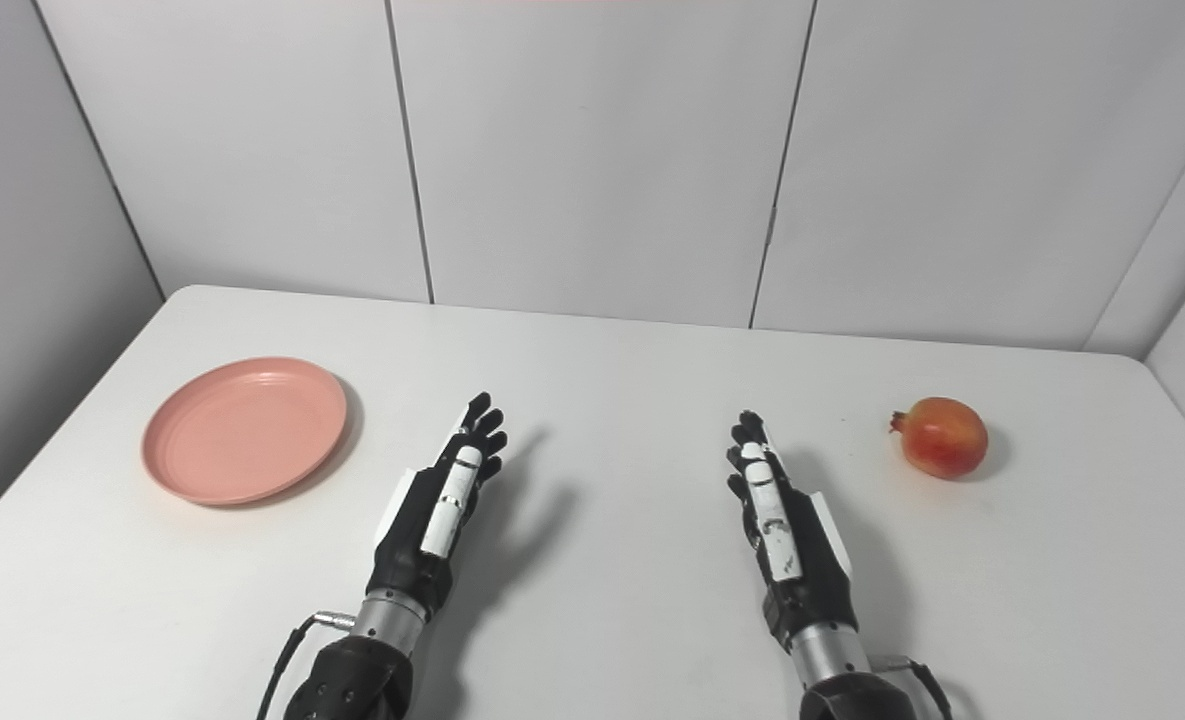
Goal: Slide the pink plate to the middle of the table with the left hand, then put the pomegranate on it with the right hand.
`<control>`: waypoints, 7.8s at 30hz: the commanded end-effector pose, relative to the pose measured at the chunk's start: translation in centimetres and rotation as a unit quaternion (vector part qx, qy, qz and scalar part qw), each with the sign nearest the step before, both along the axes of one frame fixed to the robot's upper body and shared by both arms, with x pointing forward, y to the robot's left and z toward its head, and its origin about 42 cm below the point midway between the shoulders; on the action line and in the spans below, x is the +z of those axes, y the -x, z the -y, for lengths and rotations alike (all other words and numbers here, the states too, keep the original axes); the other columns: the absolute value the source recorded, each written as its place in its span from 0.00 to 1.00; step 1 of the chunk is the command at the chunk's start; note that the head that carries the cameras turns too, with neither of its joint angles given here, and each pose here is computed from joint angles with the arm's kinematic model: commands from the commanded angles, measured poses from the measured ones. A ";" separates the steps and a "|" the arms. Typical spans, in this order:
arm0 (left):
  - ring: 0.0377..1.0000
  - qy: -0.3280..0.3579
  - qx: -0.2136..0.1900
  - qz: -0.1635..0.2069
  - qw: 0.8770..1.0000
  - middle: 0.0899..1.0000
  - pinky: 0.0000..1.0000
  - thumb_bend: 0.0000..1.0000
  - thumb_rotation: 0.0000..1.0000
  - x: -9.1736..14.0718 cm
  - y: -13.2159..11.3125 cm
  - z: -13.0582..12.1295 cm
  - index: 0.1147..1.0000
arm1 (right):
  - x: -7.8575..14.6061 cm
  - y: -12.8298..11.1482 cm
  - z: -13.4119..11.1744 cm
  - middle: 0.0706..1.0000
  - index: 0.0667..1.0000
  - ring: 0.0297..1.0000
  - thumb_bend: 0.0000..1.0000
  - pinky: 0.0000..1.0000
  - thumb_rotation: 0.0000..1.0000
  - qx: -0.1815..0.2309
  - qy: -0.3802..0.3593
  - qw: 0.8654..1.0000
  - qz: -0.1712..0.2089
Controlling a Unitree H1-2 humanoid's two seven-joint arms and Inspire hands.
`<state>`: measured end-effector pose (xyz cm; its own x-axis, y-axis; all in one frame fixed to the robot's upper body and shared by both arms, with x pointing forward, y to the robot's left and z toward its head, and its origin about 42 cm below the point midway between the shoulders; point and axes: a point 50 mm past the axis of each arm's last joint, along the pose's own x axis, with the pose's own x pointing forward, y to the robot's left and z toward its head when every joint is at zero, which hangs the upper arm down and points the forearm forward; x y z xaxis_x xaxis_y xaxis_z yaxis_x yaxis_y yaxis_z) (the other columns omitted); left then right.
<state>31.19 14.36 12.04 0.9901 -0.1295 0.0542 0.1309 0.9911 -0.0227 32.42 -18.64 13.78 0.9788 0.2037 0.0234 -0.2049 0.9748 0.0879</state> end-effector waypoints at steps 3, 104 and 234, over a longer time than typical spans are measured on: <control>0.95 0.003 -0.005 0.022 1.000 0.96 0.95 0.41 1.00 1.4 -0.8 2.0 0.95 | 1.8 -0.6 0.8 0.99 0.99 1.00 0.20 1.00 1.00 0.009 -0.002 0.999 0.040; 0.85 -0.035 0.160 0.242 0.956 0.86 0.85 0.45 1.00 18.4 -5.7 -14.8 0.84 | 1.8 0.4 0.9 1.00 1.00 1.00 0.14 1.00 1.00 0.021 -0.008 0.999 0.047; 0.94 0.119 0.221 -0.009 0.968 0.93 0.95 0.36 1.00 1.3 -7.5 -26.4 0.91 | 2.2 0.6 1.8 1.00 1.00 1.00 0.13 1.00 1.00 0.026 -0.011 0.999 0.039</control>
